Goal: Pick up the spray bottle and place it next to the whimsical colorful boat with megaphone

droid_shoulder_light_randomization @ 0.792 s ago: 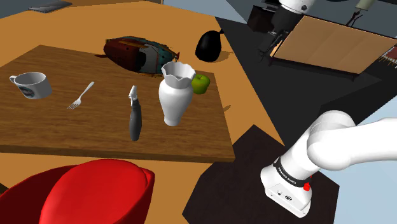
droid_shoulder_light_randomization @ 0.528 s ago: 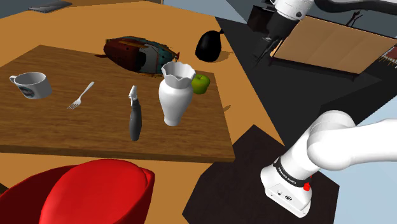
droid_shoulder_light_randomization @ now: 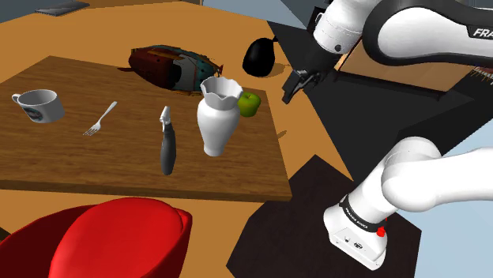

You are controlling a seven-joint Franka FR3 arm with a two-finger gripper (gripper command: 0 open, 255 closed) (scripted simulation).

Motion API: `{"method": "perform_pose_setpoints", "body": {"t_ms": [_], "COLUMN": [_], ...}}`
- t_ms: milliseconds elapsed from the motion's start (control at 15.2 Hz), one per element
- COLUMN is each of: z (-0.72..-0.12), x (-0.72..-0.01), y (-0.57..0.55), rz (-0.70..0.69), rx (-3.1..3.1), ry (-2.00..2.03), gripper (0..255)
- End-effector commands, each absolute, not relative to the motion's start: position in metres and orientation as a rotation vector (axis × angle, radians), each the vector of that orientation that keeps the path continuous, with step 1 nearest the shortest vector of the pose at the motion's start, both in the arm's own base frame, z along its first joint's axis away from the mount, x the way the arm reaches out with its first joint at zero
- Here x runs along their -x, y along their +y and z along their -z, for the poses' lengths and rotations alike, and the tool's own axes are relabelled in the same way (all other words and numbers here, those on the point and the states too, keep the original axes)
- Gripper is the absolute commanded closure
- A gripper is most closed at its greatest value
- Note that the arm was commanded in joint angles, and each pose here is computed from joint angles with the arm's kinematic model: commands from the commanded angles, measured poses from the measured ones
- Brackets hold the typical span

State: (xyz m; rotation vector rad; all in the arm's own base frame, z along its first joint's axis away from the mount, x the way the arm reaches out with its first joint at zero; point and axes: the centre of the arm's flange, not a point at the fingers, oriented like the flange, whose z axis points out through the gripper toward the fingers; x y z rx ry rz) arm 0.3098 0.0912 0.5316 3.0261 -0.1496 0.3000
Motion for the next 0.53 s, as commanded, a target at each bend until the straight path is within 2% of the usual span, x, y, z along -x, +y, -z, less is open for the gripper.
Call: {"method": "perform_pose_setpoints", "body": {"t_ms": [0, 462], "z": [-0.517, -0.469], "x": [-0.309, -0.328], "y": [0.120, 0.203], "rz": [-0.334, -0.438], "rx": [-3.013, -2.954], "ry": [-0.216, -0.422], "gripper": [0, 0]}}
